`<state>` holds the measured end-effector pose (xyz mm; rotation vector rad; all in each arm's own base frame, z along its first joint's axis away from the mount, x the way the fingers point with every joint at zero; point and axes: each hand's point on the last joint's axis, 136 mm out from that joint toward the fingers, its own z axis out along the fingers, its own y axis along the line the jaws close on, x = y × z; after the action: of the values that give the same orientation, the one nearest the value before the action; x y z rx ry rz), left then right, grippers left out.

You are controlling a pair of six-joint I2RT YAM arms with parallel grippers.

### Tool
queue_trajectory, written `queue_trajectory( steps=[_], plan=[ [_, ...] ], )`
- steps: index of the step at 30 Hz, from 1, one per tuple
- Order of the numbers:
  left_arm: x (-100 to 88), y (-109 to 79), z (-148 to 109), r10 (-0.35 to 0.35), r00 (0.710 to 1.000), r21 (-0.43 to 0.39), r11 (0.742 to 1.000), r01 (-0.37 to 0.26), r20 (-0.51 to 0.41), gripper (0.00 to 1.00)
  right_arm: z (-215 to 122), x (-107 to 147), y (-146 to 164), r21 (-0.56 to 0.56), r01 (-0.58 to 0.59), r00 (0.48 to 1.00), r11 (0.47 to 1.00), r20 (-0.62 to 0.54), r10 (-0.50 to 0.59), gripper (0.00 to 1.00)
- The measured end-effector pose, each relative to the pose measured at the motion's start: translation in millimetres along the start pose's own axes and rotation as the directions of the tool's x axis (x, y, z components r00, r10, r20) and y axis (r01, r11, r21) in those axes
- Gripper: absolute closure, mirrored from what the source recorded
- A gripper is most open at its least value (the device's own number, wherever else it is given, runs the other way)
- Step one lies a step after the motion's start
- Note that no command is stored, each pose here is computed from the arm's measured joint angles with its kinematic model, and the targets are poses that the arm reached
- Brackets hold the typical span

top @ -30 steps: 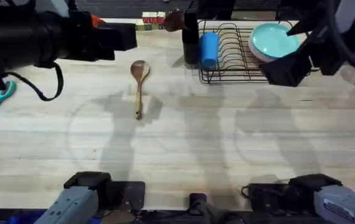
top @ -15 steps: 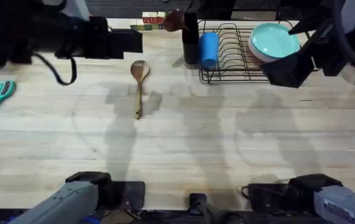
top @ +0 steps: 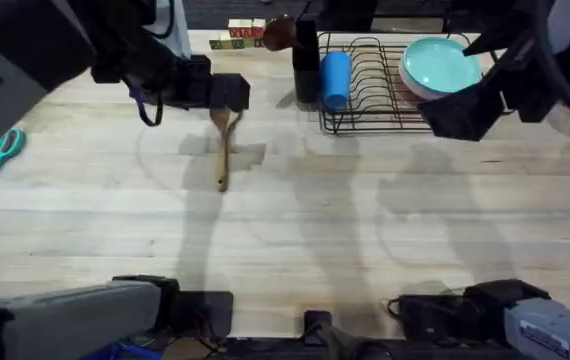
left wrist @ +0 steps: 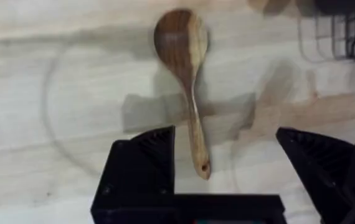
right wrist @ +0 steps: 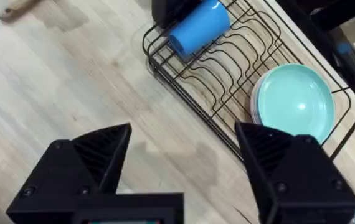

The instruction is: Pick up the spoon on the table one by one and put them onto the rack

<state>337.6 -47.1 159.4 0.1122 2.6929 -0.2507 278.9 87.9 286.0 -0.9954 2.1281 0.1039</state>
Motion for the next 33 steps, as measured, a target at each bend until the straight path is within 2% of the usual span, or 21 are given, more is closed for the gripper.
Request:
queue_trajectory(
  steps=[5, 17, 23, 30, 33],
  plan=[
    [15.9, 1.9, 11, -0.015, 0.996, -0.001, 1.0, 0.015, -0.086, 0.008, 0, 0, 0, 0.0, 0.0, 1.0, 1.0, 0.0, 0.0, 0.004],
    [26.6, 6.3, 35, -0.039, 0.984, -0.006, 0.999, 0.039, -0.173, 0.006, 0, 0, 0, 0.0, 0.0, 1.0, 1.0, 0.0, 0.0, 0.004],
    [25.3, 7.3, 37, -0.046, 0.984, -0.01, 0.999, 0.045, -0.17, 0.006, 0, 0, 0, 0.0, 0.0, 1.0, 1.0, 0.0, 0.0, 0.004],
    [9.9, 8.2, 42, -0.07, 0.993, -0.011, 0.998, 0.07, -0.099, 0.006, 0, 0, 0, 0.0, 0.0, 1.0, 1.0, 0.0, 0.0, 0.003],
    [14.3, 10.5, 49, -0.073, 0.992, -0.019, 0.997, 0.072, -0.1, 0.005, 0, 0, 0, 0.0, 0.0, 1.0, 1.0, 0.0, 0.0, 0.004]
  ],
)
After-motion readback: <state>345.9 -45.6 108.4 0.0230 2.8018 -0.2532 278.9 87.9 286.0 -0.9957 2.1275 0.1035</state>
